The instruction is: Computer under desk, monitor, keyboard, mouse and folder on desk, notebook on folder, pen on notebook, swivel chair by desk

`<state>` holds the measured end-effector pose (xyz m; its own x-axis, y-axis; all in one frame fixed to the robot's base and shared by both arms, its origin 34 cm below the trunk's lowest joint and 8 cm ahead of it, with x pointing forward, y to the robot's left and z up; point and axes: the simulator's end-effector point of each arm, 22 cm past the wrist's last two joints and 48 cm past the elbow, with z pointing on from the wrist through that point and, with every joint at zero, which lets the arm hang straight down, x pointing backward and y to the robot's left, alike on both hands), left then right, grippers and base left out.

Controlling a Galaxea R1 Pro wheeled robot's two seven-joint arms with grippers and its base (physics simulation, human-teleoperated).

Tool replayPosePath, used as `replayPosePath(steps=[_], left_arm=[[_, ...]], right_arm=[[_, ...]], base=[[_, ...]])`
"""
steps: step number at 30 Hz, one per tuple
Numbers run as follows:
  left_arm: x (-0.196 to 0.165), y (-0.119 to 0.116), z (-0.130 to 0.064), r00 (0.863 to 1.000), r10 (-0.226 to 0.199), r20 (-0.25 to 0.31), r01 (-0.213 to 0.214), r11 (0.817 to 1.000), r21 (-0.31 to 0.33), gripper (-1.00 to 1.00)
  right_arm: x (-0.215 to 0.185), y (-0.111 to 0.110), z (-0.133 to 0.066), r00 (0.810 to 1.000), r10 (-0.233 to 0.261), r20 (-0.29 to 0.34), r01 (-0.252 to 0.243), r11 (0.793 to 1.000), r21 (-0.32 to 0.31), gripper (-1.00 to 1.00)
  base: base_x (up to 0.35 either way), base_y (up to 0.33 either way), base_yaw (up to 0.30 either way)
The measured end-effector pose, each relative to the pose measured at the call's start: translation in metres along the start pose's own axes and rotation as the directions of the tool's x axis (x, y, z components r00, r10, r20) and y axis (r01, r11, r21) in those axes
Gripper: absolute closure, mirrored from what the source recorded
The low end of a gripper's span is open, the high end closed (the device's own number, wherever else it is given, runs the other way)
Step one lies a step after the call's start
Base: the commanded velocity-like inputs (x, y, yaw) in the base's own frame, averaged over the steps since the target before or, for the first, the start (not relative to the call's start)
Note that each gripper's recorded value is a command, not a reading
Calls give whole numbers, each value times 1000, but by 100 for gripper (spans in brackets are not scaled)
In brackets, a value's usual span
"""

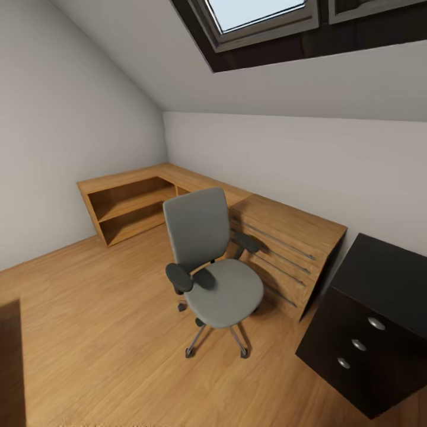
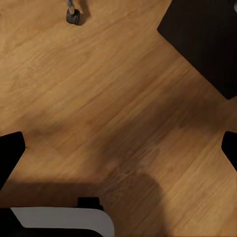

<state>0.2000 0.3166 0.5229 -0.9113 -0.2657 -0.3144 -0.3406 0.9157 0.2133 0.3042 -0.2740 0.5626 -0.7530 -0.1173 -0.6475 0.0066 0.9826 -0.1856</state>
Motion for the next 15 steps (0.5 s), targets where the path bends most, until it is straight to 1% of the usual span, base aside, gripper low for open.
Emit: replayPosePath(steps=[3,7,15], left_arm=[[0,0,0,1000,0,0,0,1000,0,-100],[0,0,0,1000,1,-2,-1,1000,0,-100],[1,0,0,1000,2,-4,-2,1000,0,-100]], right_arm=[[1,0,0,1000,-2,-6,2,1000,0,-100],[7,1,0,999,-10,-36,9,1000,-1,-100],[9,1,0,999,-11,-41,11,1000,-3,-100]], base=[[0,0,279],[0,0,279],[0,0,279]])
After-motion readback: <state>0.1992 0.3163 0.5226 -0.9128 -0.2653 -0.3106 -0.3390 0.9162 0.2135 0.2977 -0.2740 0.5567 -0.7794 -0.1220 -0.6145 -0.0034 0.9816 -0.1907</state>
